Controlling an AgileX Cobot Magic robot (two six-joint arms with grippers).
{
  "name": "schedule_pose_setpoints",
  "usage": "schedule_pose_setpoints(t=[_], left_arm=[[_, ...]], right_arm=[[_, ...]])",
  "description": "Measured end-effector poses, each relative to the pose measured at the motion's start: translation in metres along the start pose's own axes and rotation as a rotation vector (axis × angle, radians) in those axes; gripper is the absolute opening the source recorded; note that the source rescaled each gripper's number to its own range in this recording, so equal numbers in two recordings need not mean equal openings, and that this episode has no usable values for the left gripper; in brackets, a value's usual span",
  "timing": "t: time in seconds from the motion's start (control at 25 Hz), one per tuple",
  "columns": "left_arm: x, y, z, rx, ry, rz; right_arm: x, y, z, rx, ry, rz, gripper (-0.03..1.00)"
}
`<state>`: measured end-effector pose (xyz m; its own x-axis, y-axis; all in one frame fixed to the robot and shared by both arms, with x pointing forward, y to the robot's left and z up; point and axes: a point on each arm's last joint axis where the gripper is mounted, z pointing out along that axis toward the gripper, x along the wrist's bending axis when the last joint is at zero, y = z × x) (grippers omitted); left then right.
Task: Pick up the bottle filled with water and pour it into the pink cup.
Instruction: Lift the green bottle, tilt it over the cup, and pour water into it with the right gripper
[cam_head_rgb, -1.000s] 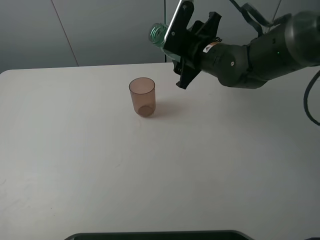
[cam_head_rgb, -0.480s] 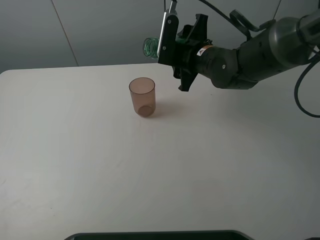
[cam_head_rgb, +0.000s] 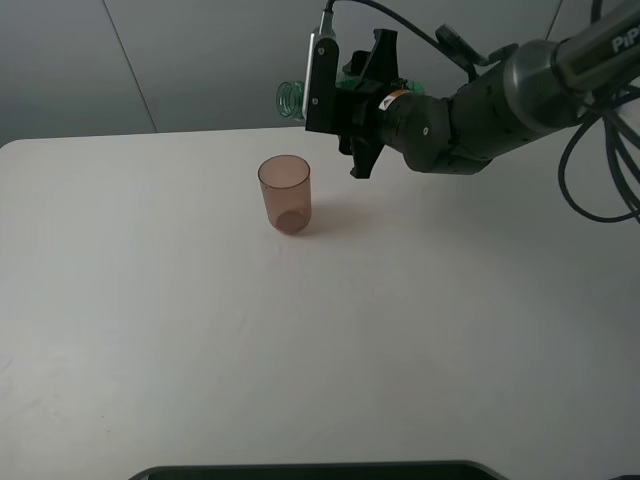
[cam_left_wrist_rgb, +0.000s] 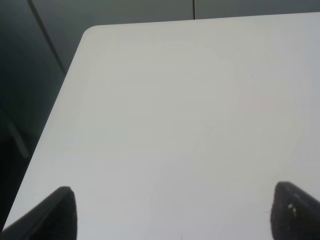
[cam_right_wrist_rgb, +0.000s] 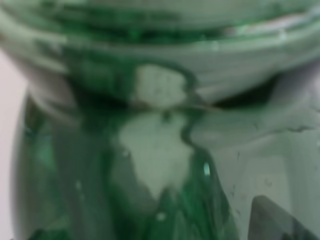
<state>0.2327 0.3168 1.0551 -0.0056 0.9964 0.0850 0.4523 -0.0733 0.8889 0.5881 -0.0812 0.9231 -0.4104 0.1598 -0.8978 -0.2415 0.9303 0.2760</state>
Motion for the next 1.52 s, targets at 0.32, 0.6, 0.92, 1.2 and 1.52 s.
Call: schedule_pose_setpoints(t=[0.32, 0.6, 0.92, 1.2, 1.52], left_arm=[[0.000, 0.000, 0.000, 0.000, 0.000, 0.000], [0.000, 0.000, 0.000, 0.000, 0.000, 0.000], [0.000, 0.000, 0.000, 0.000, 0.000, 0.000], [0.000, 0.000, 0.000, 0.000, 0.000, 0.000], [0.000, 0.000, 0.000, 0.000, 0.000, 0.004]], right_arm=[[0.004, 0.001, 0.012, 0.005, 0.001, -0.085, 0.00], [0.013, -0.003, 0.017, 0.026, 0.026, -0.156, 0.00], [0.014, -0.005, 0.018, 0.038, 0.028, -0.210, 0.00], [0.012, -0.006, 0.018, 0.045, 0.014, -0.239, 0.00], [0.012, -0.006, 0.018, 0.045, 0.014, -0.276, 0.00]])
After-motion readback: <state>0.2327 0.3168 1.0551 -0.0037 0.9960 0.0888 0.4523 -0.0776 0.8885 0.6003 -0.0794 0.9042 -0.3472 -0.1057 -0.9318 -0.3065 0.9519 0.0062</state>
